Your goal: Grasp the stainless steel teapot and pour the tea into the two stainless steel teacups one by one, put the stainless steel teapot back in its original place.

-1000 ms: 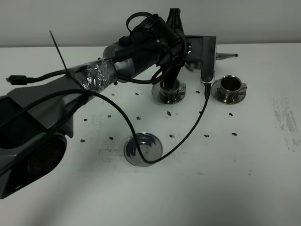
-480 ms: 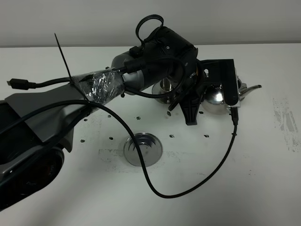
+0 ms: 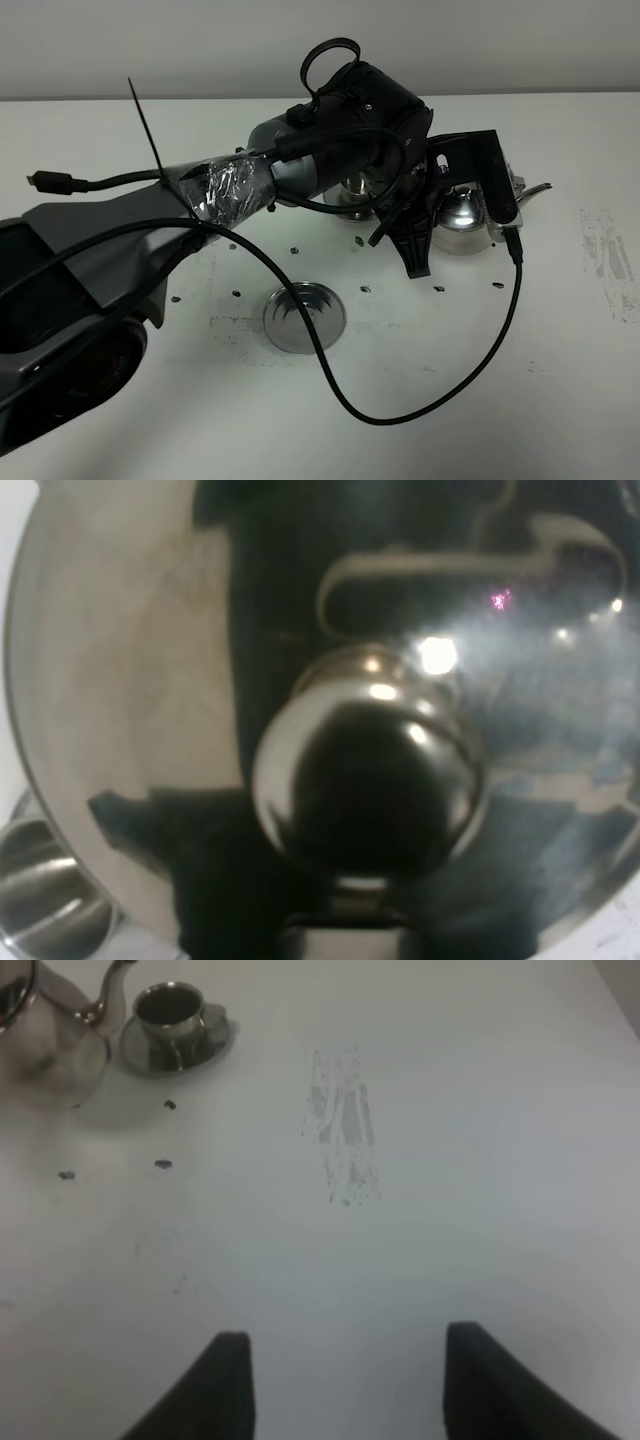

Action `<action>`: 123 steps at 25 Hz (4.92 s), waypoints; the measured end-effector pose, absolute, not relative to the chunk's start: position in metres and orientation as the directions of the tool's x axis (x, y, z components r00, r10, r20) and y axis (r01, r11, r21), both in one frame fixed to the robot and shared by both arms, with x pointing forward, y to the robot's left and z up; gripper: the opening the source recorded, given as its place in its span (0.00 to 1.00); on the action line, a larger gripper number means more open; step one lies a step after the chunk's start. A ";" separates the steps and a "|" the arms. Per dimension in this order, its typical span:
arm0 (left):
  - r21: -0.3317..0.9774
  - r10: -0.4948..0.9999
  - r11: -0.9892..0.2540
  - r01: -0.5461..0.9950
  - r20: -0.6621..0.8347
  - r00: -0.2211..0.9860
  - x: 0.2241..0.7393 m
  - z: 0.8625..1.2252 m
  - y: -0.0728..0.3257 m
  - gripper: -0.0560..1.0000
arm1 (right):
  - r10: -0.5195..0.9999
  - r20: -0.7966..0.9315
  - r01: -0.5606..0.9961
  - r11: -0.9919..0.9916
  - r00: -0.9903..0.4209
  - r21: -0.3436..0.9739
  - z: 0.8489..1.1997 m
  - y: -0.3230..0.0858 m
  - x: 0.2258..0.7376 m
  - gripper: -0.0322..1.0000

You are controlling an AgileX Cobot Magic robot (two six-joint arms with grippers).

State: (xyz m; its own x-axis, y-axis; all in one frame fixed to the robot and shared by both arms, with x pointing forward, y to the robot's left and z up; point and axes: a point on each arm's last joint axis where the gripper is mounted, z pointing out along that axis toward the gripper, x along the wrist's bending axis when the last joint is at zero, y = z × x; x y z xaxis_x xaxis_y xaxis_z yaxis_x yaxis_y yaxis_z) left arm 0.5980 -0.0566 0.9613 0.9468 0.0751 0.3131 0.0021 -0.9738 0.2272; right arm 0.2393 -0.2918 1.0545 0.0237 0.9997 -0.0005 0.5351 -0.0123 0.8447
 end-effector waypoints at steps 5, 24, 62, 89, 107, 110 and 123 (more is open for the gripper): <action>0.233 0.088 -0.972 0.016 0.299 0.950 0.606 0.947 -0.066 0.21 | 1.000 0.000 0.535 -0.012 0.024 0.845 1.054 -0.292 0.239 0.44; 0.214 0.093 -0.976 0.043 0.233 0.968 0.606 0.916 -0.070 0.21 | 1.000 0.000 0.535 -0.012 0.024 0.845 1.054 -0.292 0.239 0.44; -0.173 -0.166 -0.982 -0.081 0.559 0.813 0.689 0.969 0.099 0.21 | 1.000 0.000 0.535 -0.012 0.024 0.845 1.054 -0.292 0.239 0.44; -0.520 -0.553 -0.812 -0.266 0.538 0.636 0.702 0.959 0.058 0.21 | 1.000 0.000 0.535 -0.012 0.024 0.845 1.054 -0.292 0.239 0.44; -0.640 -0.647 -0.725 -0.255 0.506 0.570 0.705 0.967 0.059 0.21 | 1.000 0.000 0.535 -0.012 0.024 0.845 1.054 -0.292 0.239 0.44; -0.648 -0.657 -0.717 -0.258 0.503 0.562 0.704 0.968 0.056 0.21 | 1.000 0.000 0.535 -0.012 0.024 0.845 1.054 -0.292 0.239 0.44; -0.669 -0.693 -0.686 -0.285 0.482 0.537 0.703 0.955 0.048 0.21 | 1.000 0.000 0.535 -0.012 0.024 0.845 1.054 -0.292 0.239 0.44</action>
State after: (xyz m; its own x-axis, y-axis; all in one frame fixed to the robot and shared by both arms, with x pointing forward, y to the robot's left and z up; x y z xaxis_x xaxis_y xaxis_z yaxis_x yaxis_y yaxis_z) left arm 0.7033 0.0476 0.9554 0.5369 -0.6925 0.4819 -0.2851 -0.6865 -0.6689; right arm 0.2393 -0.2918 1.0545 0.0237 0.9997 -0.0005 0.5351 -0.0123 0.8447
